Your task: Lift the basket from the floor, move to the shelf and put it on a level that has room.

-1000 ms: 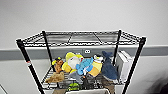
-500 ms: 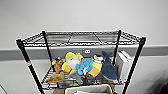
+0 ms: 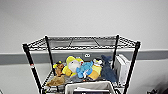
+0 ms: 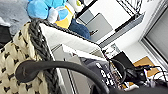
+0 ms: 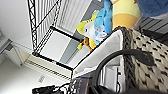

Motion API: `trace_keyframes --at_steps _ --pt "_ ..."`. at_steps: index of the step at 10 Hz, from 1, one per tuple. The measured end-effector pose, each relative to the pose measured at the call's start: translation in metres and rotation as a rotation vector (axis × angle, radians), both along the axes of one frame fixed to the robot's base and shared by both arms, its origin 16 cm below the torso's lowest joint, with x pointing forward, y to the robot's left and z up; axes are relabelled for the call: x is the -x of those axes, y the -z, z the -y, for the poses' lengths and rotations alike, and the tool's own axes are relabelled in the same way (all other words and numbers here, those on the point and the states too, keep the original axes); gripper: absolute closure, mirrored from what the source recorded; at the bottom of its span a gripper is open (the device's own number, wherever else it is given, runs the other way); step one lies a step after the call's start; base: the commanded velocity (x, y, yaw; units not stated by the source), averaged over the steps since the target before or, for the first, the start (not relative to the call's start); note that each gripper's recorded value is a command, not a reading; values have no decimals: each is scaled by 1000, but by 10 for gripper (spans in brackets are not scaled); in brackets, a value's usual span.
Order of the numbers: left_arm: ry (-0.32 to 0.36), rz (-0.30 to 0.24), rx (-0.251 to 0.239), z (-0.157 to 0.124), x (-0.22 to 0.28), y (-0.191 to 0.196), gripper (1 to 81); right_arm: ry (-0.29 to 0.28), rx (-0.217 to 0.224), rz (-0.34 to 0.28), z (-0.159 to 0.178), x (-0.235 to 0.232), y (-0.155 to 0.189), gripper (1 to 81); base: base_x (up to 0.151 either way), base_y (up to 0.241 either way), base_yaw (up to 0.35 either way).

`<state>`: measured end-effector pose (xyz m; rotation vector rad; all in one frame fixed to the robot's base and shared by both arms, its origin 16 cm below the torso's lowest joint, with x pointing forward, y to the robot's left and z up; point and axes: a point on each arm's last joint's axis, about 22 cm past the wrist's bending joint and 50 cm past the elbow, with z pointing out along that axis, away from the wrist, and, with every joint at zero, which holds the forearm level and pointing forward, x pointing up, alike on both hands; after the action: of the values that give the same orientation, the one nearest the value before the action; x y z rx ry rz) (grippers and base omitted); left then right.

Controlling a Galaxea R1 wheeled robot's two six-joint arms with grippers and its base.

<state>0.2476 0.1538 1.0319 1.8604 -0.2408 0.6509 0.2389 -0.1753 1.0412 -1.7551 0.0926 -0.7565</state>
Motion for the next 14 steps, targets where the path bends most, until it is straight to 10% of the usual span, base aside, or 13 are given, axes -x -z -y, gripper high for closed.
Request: trace_keyframes --at_steps 14 --pt "68 126 42 11 -1 -134 811 -71 -19 171 -1 -6 -136 811 0 0 0"
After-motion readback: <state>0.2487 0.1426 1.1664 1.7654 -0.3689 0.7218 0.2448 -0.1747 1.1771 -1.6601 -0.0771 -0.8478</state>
